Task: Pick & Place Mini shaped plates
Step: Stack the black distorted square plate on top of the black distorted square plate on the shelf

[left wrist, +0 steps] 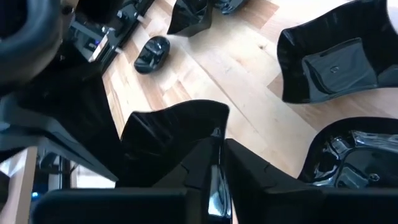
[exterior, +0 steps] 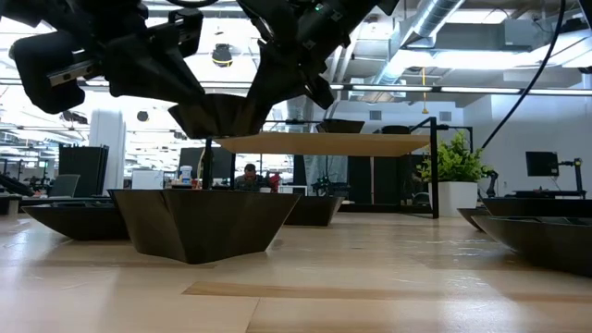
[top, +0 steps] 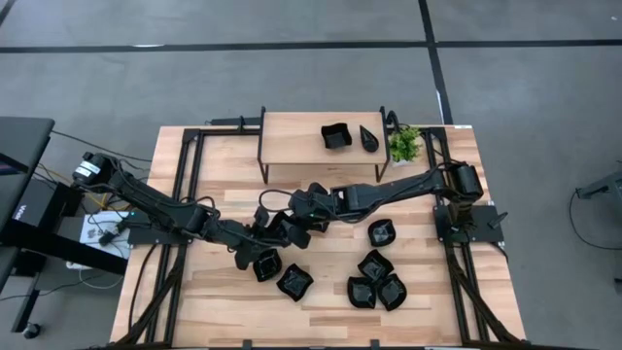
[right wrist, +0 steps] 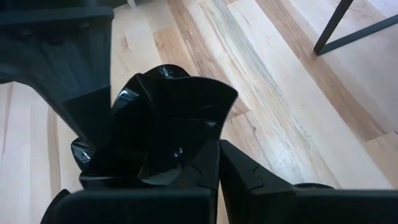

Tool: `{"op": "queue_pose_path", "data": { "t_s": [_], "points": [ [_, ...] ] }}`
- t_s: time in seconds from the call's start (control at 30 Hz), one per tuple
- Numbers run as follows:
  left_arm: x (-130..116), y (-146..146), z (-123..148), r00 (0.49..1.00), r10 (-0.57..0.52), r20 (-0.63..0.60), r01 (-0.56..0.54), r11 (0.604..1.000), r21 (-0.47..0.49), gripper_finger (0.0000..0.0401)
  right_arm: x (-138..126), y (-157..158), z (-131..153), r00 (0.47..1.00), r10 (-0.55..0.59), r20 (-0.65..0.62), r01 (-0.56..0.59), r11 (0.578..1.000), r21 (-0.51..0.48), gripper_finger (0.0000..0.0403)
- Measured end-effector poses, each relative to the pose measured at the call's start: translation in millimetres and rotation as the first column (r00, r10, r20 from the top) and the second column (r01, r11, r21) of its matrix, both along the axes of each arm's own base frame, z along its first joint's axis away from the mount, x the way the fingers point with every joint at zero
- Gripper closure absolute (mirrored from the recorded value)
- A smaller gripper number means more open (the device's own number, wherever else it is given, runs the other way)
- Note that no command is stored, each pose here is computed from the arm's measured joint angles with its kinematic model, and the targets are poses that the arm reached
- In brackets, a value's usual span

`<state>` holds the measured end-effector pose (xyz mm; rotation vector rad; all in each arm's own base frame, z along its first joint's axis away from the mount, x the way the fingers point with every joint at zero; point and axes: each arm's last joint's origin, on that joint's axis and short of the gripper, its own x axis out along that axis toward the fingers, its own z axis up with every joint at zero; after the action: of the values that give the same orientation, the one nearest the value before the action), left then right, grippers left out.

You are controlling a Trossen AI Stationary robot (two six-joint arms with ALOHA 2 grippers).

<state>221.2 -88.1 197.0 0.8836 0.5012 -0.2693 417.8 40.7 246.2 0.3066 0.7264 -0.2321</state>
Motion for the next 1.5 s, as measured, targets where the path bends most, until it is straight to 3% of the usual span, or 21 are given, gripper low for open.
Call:
{"op": "queue_pose_path", "data": {
  "t_s": [0.37,0.87,1.17,1.33,1.5],
  "points": [
    [0,0,0,1.000,0.016,-0.001,-0.016,1.000,-0.010,0.0300,0,0,0,1.000,0.001,-0.001,-0.001,1.000,0.001,0.0403],
    [0,1,0,0.999,0.049,0.009,-0.049,0.999,0.009,0.0299,-12,-16,13,0.999,-0.034,-0.040,0.034,0.999,-0.006,0.0403],
    [-5,7,12,0.985,0.154,0.075,-0.155,0.988,0.010,0.0299,-23,-25,26,0.997,-0.056,-0.052,0.056,0.998,-0.010,0.0403],
    [-16,14,29,0.951,0.273,0.147,-0.262,0.961,-0.089,0.0299,-38,-36,46,0.994,-0.103,-0.043,0.101,0.994,-0.029,0.0403],
    [-29,20,48,0.923,0.314,0.221,-0.275,0.942,-0.191,0.0299,-62,-53,80,0.984,-0.174,0.029,0.175,0.983,-0.049,0.0403]
  ]
}}
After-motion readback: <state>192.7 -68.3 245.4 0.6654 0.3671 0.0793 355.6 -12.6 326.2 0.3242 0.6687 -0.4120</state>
